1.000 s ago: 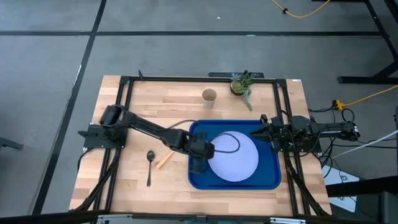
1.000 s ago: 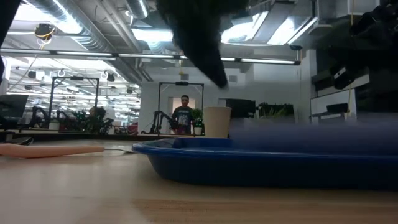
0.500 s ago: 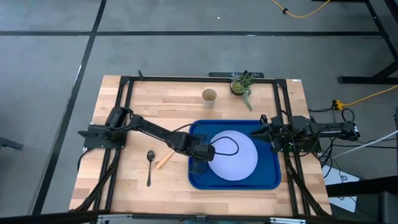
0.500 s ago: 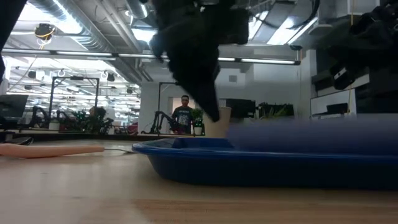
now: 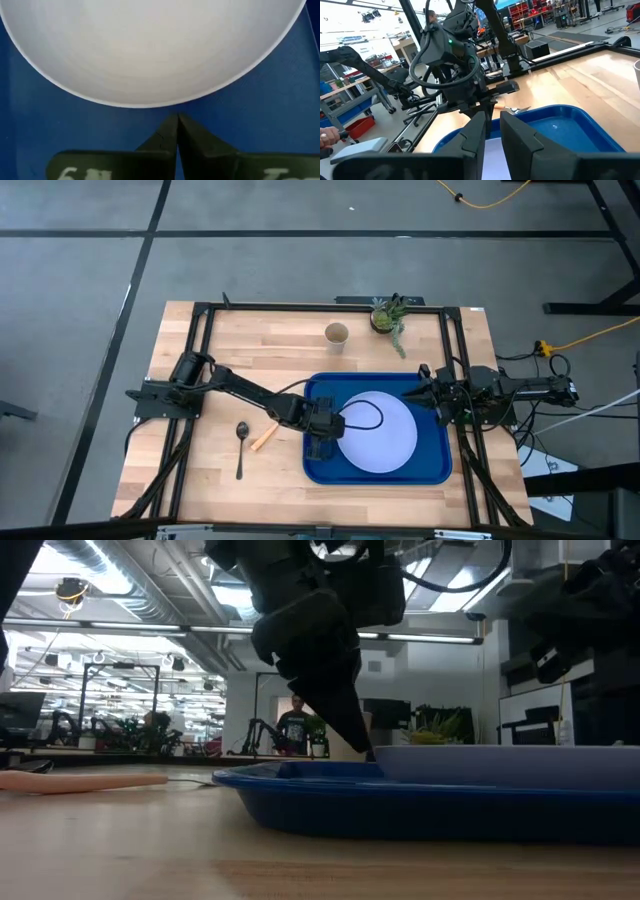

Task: Pick and place plate/cup/fork/spoon on tray
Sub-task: Put the white cup on the blue serving tray to the top left of the white plate

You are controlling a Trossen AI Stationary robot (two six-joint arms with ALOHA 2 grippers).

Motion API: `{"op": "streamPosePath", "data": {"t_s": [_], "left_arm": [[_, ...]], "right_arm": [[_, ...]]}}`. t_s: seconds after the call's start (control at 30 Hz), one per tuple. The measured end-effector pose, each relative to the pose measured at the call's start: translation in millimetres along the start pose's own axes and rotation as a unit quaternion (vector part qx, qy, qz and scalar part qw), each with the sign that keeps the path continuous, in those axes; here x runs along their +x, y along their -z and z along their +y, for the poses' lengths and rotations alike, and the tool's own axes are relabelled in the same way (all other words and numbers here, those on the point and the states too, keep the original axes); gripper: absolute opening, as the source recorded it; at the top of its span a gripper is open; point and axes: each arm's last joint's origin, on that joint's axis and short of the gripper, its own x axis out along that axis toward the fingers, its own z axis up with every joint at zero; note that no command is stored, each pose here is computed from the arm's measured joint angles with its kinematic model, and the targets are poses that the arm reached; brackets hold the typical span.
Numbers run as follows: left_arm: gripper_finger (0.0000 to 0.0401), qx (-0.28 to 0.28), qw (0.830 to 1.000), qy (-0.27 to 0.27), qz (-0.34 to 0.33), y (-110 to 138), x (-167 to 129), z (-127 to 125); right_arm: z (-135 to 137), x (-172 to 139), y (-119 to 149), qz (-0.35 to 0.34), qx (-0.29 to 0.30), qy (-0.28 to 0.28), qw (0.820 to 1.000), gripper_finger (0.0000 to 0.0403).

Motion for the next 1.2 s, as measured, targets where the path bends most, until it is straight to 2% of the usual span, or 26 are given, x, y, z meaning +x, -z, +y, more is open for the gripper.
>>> {"op": "streamPosePath", "data": {"t_s": [0.17,0.33,0.47,0.6,0.7,0.8,1.0,1.07,1.2], "left_arm": [[0.0017,0.001,1.000,0.002,0.004,1,0,0],[0.0026,0.002,0.999,-0.002,0.040,2,-7,4],[0.0031,-0.007,0.999,-0.014,0.039,-15,-33,17],[0.0030,-0.007,0.996,-0.074,0.056,-25,-62,37],[0.0025,-0.019,0.993,-0.100,0.053,-28,-78,65],[0.0020,-0.062,0.992,-0.101,0.044,-27,-78,104],[0.0011,-0.151,0.986,-0.062,0.030,-11,-67,190],[0.0008,-0.171,0.983,-0.062,0.015,-6,-64,211],[0.0003,-0.149,0.985,-0.079,-0.028,-6,-69,236]], "right_arm": [[0,0,0,0.000,0.000,0.000,1.000,0.0065],[0,0,0,0.000,0.000,0.000,1.000,0.0065],[0,0,0,0.000,0.000,0.000,1.000,0.0065],[0,0,0,0.000,0.000,0.000,1.000,0.0065],[0,0,0,0.000,0.000,-0.001,1.000,0.0065],[0,0,0,0.001,0.001,-0.001,1.000,0.0065],[0,0,0,0.001,0.000,0.000,1.000,0.0065],[0,0,0,0.001,0.000,0.000,1.000,0.0065],[0,0,0,0.001,-0.001,0.000,1.000,0.0065]]}}
